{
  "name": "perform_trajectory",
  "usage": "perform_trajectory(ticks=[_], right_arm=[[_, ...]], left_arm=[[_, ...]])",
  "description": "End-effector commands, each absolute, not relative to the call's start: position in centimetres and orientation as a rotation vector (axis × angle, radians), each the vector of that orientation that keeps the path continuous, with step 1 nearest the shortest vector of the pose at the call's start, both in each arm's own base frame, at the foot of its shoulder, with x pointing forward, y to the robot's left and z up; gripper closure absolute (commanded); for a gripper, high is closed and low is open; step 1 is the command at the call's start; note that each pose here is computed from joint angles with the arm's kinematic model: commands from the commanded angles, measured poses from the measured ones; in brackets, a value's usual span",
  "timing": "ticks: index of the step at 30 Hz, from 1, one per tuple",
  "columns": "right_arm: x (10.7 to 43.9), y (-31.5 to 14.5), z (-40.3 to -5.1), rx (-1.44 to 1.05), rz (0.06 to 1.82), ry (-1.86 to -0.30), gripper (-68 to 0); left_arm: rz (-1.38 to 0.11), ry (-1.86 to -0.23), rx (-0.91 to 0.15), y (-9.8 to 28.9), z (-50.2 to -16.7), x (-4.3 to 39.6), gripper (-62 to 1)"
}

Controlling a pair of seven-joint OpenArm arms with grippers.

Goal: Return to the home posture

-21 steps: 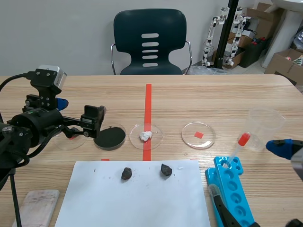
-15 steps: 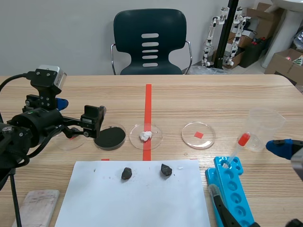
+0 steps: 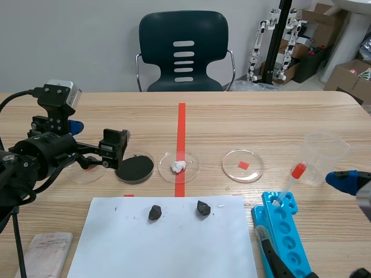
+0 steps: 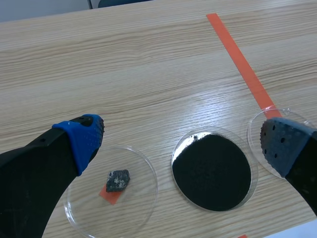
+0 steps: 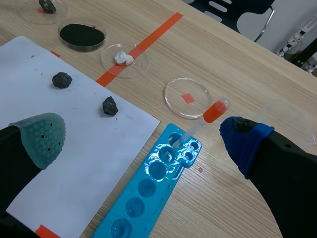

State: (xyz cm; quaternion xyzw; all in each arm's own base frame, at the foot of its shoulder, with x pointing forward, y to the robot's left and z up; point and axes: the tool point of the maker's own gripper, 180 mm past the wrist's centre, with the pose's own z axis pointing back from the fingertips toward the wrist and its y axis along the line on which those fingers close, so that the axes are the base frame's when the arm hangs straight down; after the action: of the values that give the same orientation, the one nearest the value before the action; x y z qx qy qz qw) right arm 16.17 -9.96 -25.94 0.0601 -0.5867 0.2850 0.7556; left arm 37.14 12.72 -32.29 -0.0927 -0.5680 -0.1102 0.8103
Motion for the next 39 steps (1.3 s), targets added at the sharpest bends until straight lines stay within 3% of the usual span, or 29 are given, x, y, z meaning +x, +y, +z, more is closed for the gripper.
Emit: perform_trajectory(ticks=[1, 8, 17, 30, 39], right_arm=[[16.6, -9.9, -25.1, 0.133, 0.623, -1.315, -67.9], [16.6, -9.9, -25.1, 0.133, 0.623, -1.315, -67.9], [16.6, -9.9, -25.1, 0.133, 0.623, -1.315, -67.9], [16.6, -9.9, -25.1, 0.133, 0.623, -1.315, -67.9], [16.6, -9.9, -25.1, 0.133, 0.623, -1.315, -67.9]], left_arm=[[-0.242, -1.241, -0.189, 13.0, -31.7, 37.4, -62.3], [-0.277, -1.276, -0.19, 12.7, -31.1, 35.2, -62.3], [-0.399, -1.328, -0.202, 11.3, -27.8, 30.2, -62.3], [-0.509, -1.458, -0.331, 7.0, -22.2, 22.2, -62.3], [-0.538, -1.481, -0.385, 5.7, -21.3, 17.8, -62.3]])
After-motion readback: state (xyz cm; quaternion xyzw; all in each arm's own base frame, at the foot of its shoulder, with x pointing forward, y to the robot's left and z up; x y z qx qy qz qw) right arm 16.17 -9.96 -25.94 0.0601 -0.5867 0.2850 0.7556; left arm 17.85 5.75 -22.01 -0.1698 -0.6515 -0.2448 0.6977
